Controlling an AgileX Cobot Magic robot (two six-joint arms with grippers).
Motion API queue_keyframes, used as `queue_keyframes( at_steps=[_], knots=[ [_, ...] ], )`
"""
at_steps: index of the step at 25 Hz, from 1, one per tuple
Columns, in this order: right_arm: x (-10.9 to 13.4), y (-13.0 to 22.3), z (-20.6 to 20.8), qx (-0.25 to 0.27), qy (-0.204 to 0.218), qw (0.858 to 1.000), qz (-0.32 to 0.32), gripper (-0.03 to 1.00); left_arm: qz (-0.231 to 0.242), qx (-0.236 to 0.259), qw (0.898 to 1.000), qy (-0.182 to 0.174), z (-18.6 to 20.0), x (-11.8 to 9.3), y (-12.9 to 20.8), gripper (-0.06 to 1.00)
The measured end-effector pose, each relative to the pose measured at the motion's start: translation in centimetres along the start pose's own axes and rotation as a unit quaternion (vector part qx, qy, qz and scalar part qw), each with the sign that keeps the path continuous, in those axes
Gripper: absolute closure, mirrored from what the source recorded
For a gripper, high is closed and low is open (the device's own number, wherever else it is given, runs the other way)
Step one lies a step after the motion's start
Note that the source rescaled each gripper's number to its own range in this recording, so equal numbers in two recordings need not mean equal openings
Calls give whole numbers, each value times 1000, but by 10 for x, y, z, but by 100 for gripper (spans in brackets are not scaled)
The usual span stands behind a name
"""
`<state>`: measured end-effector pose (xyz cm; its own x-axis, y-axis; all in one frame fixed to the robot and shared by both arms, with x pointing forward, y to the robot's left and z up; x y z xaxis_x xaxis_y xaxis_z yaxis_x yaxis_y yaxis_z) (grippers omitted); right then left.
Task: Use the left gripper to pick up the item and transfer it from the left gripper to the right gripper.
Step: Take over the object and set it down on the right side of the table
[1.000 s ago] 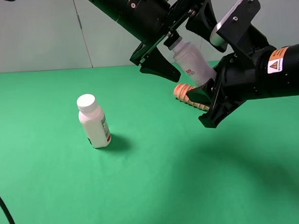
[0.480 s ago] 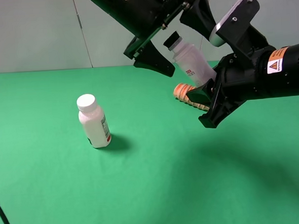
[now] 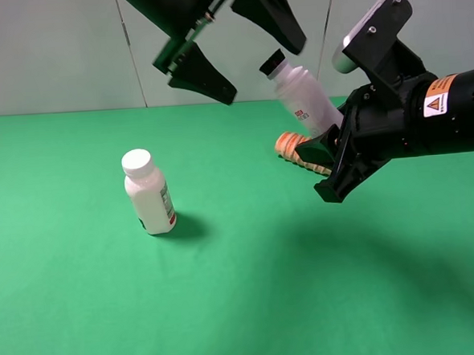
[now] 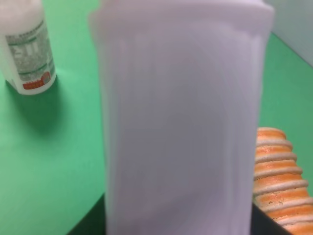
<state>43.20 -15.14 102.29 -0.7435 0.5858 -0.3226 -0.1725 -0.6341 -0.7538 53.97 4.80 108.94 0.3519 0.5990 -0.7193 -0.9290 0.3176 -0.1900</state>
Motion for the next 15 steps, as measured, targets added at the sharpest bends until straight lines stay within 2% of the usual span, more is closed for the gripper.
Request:
queue_keyframes(
  at_steps=[6,11,15],
  knots=[
    [0,0,0,0,0,1000,0,97,-24,-34,999,-29,40,-5,8,-6],
    [0,0,0,0,0,1000,0,97,-52,-85,992,-78,84,-19,26,-6],
    [0,0,0,1,0,1000,0,97,-66,-117,982,-130,110,-29,43,-6]
  ],
)
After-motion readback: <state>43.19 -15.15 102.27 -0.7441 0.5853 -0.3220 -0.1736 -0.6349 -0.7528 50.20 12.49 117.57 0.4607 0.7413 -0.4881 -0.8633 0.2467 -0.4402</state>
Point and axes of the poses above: a point on each arm's last joint axis where the gripper is mounted, z pointing back along that axis away from the gripper, x along the wrist's bending axis when the last joint is at zero, y = z × x, the point moved 1 cm from there along -z, pointing out along that axis toward the gripper, and after that the axes turned 5 degrees about z, right-handed, at the moved point
